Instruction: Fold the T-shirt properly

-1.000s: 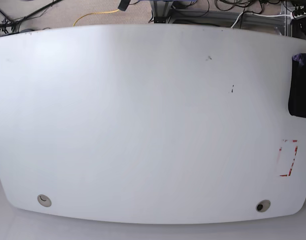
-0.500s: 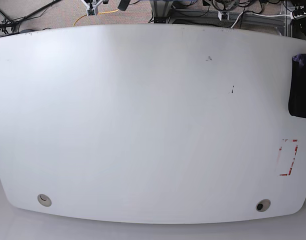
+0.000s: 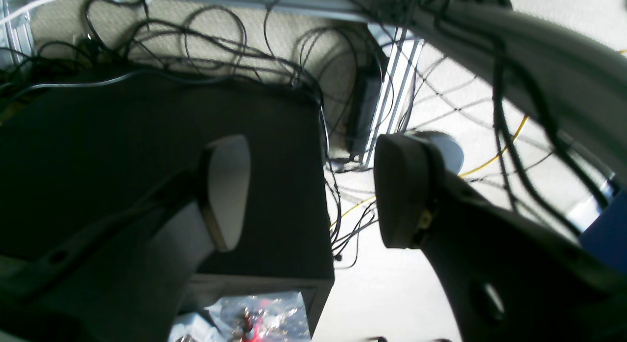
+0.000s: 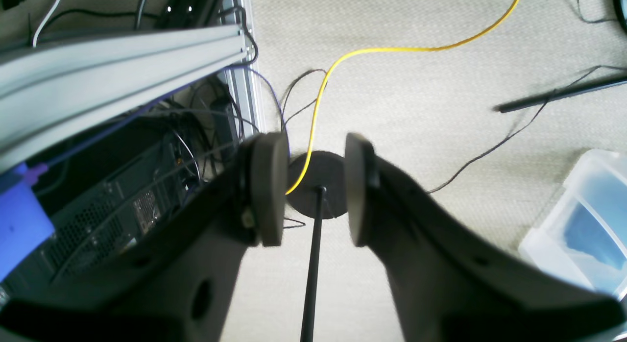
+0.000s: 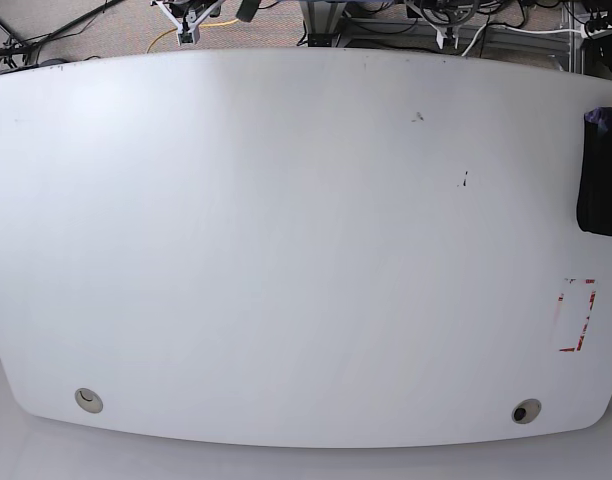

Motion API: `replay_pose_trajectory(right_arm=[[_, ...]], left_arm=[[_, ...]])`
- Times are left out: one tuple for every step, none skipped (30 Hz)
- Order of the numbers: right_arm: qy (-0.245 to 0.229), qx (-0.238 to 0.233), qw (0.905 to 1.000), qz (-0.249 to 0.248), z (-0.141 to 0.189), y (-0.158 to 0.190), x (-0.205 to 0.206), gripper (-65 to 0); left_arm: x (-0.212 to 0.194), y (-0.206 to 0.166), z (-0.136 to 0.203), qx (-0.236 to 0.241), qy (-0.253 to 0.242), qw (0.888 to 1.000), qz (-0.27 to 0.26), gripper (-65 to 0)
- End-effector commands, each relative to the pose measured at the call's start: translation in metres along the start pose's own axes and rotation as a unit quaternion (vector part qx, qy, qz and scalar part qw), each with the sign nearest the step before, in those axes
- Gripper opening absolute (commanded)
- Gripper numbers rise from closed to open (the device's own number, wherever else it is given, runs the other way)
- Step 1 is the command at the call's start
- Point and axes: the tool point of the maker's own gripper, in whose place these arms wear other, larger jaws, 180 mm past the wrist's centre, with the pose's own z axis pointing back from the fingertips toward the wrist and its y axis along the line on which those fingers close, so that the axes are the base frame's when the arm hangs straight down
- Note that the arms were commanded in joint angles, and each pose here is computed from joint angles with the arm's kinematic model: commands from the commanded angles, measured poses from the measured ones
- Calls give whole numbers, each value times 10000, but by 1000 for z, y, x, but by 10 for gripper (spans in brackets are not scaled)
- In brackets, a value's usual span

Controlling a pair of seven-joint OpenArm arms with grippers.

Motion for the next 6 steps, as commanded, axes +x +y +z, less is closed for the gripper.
replay_pose_trajectory(right_arm=[[-13,-5,10000,5,2,-4,-1,-457],[-13,-5,10000,5,2,-4,-1,-457],[-13,-5,10000,5,2,-4,-1,-457],[-13,-5,10000,5,2,-4,-1,-457],[-21,-5,10000,5,2,-4,-1,-457],[-21,-5,10000,5,2,-4,-1,-457]], left_arm=[[-4,1,0,18,50,10000,-10,-282],[-5,1,0,19,65,10000,-7,-282],[-5,0,0,13,64,10000,1,-282],[-5,0,0,13,57,10000,1,-282],[-4,-1,0,5,50,10000,3,-282],[-2,-1,0,3,27,10000,-1,-282]])
